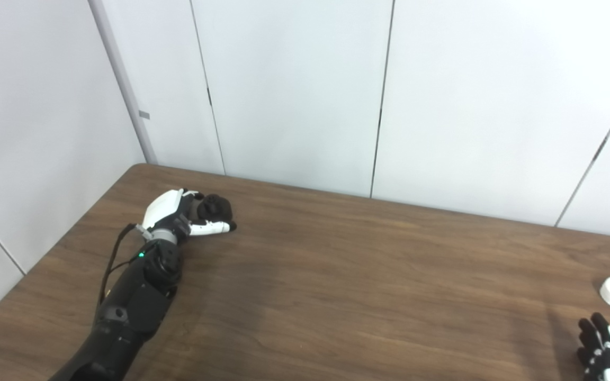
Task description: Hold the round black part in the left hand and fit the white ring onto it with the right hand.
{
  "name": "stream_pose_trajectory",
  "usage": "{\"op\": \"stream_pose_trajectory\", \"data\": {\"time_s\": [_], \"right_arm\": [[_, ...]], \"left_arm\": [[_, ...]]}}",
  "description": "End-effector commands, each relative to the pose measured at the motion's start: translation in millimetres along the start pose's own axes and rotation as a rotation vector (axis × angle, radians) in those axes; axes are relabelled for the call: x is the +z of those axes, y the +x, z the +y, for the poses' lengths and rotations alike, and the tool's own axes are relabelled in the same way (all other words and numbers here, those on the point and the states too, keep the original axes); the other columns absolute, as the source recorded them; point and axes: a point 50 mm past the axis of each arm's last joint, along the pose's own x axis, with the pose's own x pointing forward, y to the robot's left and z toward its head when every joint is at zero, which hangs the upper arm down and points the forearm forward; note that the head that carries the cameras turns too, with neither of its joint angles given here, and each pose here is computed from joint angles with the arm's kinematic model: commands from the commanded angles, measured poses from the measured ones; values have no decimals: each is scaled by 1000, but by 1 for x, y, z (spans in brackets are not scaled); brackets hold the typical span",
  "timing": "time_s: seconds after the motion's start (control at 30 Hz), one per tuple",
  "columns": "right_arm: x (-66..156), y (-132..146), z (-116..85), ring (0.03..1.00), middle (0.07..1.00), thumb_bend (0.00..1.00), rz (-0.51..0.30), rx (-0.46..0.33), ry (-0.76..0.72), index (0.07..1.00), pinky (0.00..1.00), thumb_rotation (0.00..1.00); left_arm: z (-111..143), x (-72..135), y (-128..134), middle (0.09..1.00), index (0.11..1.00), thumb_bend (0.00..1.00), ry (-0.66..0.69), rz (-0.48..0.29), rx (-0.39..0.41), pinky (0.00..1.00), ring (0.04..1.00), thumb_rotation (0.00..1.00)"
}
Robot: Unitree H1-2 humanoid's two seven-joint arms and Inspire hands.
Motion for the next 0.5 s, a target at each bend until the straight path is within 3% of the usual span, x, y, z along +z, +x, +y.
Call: {"op": "stream_pose_trajectory", "data": {"time_s": [0.0, 0.27, 0.47], "right_arm": [[6, -2, 3, 992, 971, 477, -18, 8, 0, 1000, 1000, 1000], [8, -2, 4, 985, 968, 442, -28, 9, 12, 1000, 1000, 1000], [10, -2, 4, 991, 975, 426, -28, 12, 2, 1000, 1000, 1000]], "left_arm": [[30, 18, 10, 1000, 864, 1000, 6, -55, 72, 1000, 1000, 490], [24, 19, 10, 995, 846, 1000, 4, -43, 81, 1000, 1000, 489], [23, 18, 11, 977, 826, 993, -14, -37, 122, 1000, 1000, 428]]}}
